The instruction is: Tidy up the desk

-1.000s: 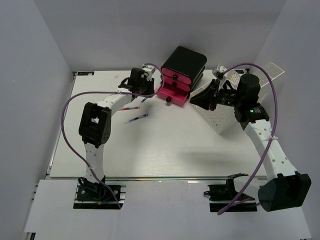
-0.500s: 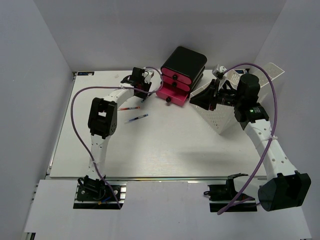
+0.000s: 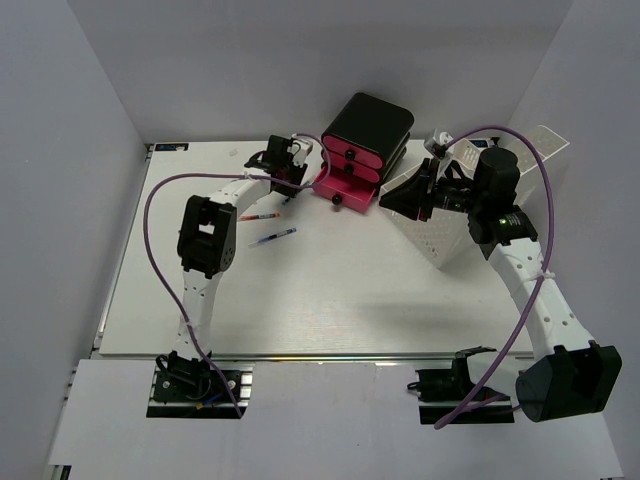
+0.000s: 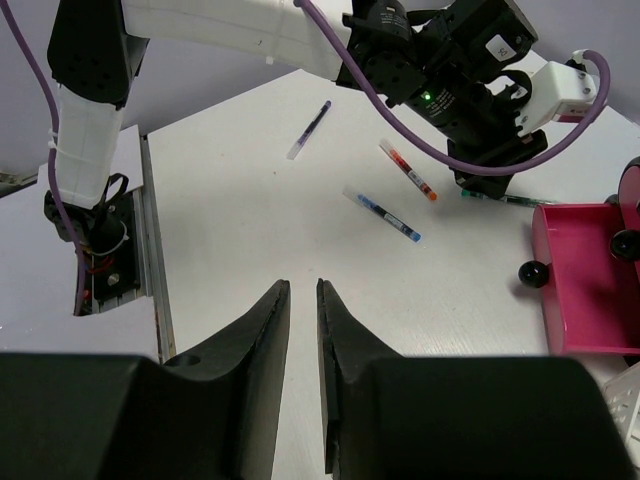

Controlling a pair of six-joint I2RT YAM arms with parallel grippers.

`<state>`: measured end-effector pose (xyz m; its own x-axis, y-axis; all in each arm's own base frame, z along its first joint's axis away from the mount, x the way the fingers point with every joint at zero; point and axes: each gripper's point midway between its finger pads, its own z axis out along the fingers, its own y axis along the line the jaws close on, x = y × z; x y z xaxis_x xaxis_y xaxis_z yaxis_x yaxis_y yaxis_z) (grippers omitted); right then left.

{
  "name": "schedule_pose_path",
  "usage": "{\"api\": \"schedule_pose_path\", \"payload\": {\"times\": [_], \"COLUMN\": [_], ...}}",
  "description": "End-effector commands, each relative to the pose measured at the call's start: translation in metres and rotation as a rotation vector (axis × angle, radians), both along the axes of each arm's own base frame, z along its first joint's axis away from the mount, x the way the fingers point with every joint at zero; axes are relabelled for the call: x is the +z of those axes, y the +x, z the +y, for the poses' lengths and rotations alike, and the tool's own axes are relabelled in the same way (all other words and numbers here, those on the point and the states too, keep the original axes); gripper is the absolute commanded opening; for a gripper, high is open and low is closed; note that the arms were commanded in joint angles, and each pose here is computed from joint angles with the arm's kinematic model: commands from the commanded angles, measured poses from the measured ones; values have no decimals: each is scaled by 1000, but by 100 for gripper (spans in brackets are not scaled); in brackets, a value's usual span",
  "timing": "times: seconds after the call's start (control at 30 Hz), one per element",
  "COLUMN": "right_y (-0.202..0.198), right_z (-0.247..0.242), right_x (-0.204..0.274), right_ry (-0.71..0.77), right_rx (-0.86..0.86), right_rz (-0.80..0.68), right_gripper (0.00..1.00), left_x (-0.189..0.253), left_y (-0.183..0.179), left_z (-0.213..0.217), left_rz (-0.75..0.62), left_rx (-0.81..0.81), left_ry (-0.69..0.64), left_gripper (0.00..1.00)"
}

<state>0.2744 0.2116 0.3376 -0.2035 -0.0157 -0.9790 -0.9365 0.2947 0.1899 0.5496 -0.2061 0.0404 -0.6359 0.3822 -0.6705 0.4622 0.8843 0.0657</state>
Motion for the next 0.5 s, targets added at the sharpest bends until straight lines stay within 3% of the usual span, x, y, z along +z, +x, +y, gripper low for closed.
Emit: {"api": "schedule_pose_path", "payload": {"times": [0.0,0.47], "right_y": [1,1], "right_z": [-1,-2], "right_x": [7,7], "right_ry": [7,8], "right_rx": [5,4], "right_rz": [-44,-46], "right_gripper": [23,23], "left_x": [20,5], "left_y": [9,11], "left_z": [-11,-10], "left_rz": [-60,-34], "left_rx": [-28,-27], "left_ry": [-30,-10], "left_gripper": [47,45]}}
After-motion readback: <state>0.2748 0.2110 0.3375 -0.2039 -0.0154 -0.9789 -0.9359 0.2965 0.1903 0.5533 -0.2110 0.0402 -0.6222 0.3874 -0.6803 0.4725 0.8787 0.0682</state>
